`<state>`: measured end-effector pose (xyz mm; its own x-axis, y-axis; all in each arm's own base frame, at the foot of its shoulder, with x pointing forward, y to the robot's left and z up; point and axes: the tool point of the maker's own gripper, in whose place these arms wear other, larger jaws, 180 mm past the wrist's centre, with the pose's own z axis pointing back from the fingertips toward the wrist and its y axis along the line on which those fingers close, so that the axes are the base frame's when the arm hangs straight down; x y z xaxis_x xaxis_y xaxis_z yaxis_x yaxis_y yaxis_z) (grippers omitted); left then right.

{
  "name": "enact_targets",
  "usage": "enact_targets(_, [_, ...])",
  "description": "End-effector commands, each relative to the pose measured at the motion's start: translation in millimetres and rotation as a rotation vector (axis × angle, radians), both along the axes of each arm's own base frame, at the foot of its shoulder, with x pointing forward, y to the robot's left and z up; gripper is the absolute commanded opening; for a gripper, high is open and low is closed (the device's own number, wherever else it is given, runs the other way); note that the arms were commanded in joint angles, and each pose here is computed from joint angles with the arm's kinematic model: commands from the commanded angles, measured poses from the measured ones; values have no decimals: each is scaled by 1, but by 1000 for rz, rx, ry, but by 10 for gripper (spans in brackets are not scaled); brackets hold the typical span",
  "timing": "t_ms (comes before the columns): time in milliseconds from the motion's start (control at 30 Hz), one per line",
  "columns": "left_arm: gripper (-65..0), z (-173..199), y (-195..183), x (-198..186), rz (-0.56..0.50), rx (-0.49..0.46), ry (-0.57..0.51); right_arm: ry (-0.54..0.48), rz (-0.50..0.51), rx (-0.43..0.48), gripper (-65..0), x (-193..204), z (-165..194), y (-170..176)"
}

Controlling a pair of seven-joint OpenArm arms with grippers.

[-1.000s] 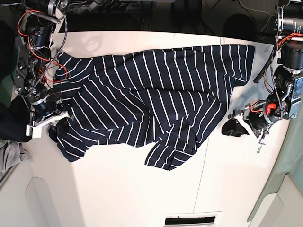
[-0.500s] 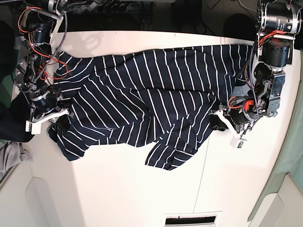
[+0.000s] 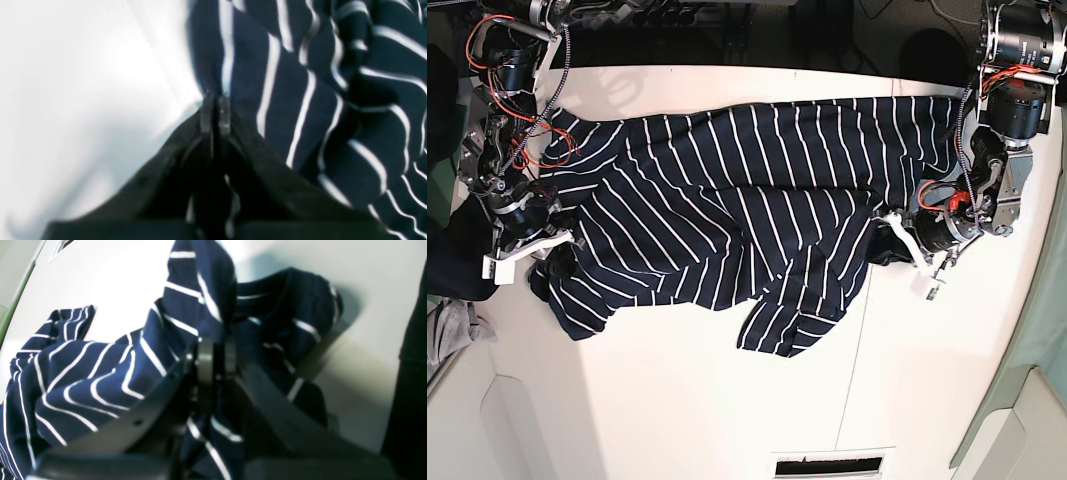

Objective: Layout the t-shirt on the table in an organized manner, then fold the t-shirt properly
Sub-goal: 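Grasp the shirt hem with both grippers and smooth it flat, then reach the left gripper inward and grasp the bunched shirt fabric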

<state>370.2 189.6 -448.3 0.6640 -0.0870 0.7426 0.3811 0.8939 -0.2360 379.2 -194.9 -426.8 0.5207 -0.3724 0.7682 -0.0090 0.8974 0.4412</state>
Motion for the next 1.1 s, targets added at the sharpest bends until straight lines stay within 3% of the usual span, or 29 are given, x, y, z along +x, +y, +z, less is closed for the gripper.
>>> enact_targets(0, [-650, 27, 18, 22, 21, 5, -78, -71, -2, 0, -650, 13, 20, -4])
enact_targets(267, [-650, 52, 79, 23, 76, 69, -105, -72, -2, 1, -650, 13, 21, -4])
enact_targets(367, [-650, 62, 76, 21, 30, 109, -109, -71, -2, 1, -650, 13, 20, -4])
enact_targets(500, [-650, 86, 59, 16, -43, 139, -194, -71, -2, 0, -650, 13, 20, -4])
enact_targets(567, [-650, 93, 63, 19, 6, 181, -221, -72, -2, 1, -650, 13, 21, -4])
enact_targets(633, [-650, 98, 51, 13, -38, 188, -233, -71, -2, 1, -650, 13, 20, -4])
enact_targets(767, [-650, 118, -9, -13, -220, 123, -308, -71, -2, 0, -650, 13, 20, -4])
enact_targets(900, [-650, 130, -58, -31, -242, 40, -364, -71, -2, 0, -650, 13, 20, -4])
enact_targets(967, [-650, 121, -78, -41, -257, 0, -338, -71, -2, 1, -650, 13, 20, -4])
enact_targets(1067, [-650, 91, -111, -64, -346, 13, -261, -72, -2, 1, -650, 14, 21, -4])
